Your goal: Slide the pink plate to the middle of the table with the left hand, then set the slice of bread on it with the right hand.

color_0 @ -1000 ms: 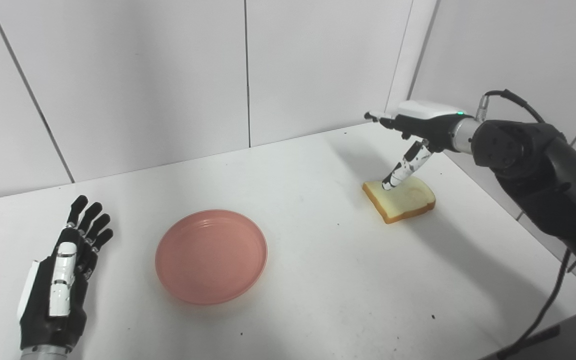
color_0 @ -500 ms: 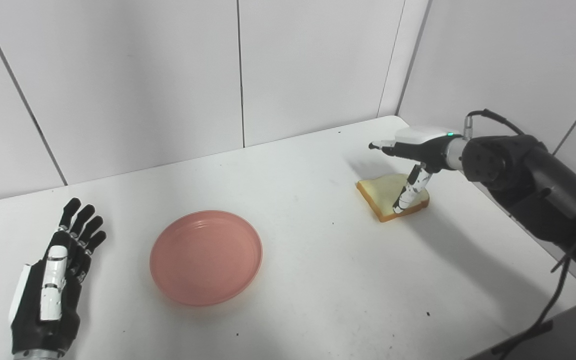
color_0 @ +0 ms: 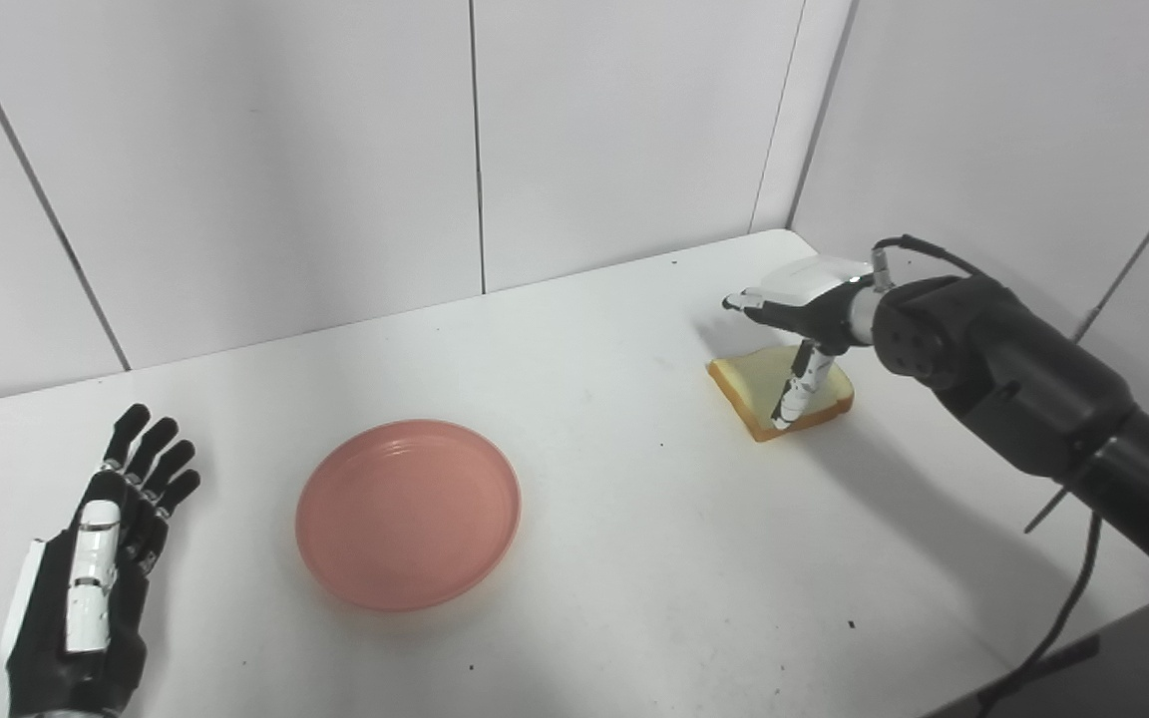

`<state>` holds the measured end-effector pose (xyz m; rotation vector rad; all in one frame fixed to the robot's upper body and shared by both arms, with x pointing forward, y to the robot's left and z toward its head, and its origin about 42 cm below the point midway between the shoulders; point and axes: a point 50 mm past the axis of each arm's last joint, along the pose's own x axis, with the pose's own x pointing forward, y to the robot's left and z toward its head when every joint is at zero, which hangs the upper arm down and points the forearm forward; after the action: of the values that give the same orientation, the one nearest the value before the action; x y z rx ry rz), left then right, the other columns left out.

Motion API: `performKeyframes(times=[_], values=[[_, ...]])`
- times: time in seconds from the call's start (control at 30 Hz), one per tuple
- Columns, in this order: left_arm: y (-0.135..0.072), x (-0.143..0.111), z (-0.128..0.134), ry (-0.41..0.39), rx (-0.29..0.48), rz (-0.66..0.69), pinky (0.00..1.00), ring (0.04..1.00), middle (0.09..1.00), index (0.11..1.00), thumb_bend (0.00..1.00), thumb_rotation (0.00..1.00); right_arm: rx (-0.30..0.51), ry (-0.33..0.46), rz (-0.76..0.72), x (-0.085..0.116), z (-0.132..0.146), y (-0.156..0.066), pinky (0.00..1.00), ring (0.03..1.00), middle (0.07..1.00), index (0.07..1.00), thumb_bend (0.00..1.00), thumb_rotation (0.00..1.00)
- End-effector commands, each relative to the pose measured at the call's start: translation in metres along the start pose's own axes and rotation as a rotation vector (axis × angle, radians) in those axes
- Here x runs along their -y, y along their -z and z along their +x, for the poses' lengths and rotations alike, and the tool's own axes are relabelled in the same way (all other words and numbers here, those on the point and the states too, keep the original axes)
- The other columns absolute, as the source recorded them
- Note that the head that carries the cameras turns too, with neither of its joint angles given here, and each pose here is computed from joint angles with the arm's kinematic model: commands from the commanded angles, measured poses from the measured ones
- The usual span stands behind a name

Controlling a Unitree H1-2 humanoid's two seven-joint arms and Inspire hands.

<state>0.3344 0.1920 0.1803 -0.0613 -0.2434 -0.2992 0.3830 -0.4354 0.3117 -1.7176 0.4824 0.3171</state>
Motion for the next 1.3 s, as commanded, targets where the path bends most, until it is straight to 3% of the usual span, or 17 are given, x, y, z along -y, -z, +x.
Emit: performKeyframes(times=[0.0, 0.43, 0.67, 0.87, 0.97, 1.13, 1.2, 1.27], values=[[-0.014, -0.002, 0.003, 0.000, 0.048, 0.026, 0.91, 0.927, 0.946, 0.931, 0.49, 1.00, -0.008, 0.084, -0.033, 0.023, -0.005, 0.006, 1.00, 1.000, 1.000, 1.000, 1.00, 0.37], [-0.016, -0.005, 0.001, -0.007, 0.043, 0.009, 0.91, 0.931, 0.949, 0.932, 0.47, 1.00, -0.029, 0.032, -0.072, 0.012, 0.010, 0.014, 1.00, 1.000, 1.000, 1.000, 1.00, 0.42], [-0.017, -0.007, 0.000, -0.008, 0.031, -0.002, 0.90, 0.922, 0.942, 0.927, 0.46, 1.00, -0.042, 0.041, -0.073, 0.005, 0.016, 0.018, 0.99, 1.000, 1.000, 1.000, 1.00, 0.37], [-0.016, -0.009, 0.000, -0.002, 0.035, 0.002, 0.91, 0.930, 0.950, 0.934, 0.46, 1.00, -0.066, 0.028, -0.069, 0.001, 0.023, 0.029, 1.00, 1.000, 1.000, 1.000, 1.00, 0.39], [-0.016, -0.009, 0.000, -0.002, 0.036, 0.001, 0.91, 0.928, 0.948, 0.931, 0.45, 1.00, -0.073, 0.038, -0.026, -0.001, 0.024, 0.031, 0.99, 1.000, 1.000, 1.000, 1.00, 0.34], [-0.017, -0.010, -0.001, -0.006, 0.036, 0.002, 0.89, 0.921, 0.942, 0.924, 0.45, 1.00, -0.081, 0.041, 0.044, -0.003, 0.031, 0.029, 0.93, 0.998, 1.000, 1.000, 1.00, 0.26], [-0.017, -0.010, -0.001, -0.004, 0.033, 0.002, 0.89, 0.922, 0.942, 0.925, 0.46, 1.00, -0.061, 0.053, 0.085, -0.005, 0.035, 0.026, 0.85, 0.954, 0.985, 0.988, 1.00, 0.21], [-0.018, -0.010, -0.001, -0.003, 0.032, 0.002, 0.90, 0.924, 0.945, 0.927, 0.46, 1.00, -0.042, 0.063, 0.101, -0.004, 0.037, 0.022, 0.58, 0.716, 0.816, 0.904, 0.95, 0.12]])
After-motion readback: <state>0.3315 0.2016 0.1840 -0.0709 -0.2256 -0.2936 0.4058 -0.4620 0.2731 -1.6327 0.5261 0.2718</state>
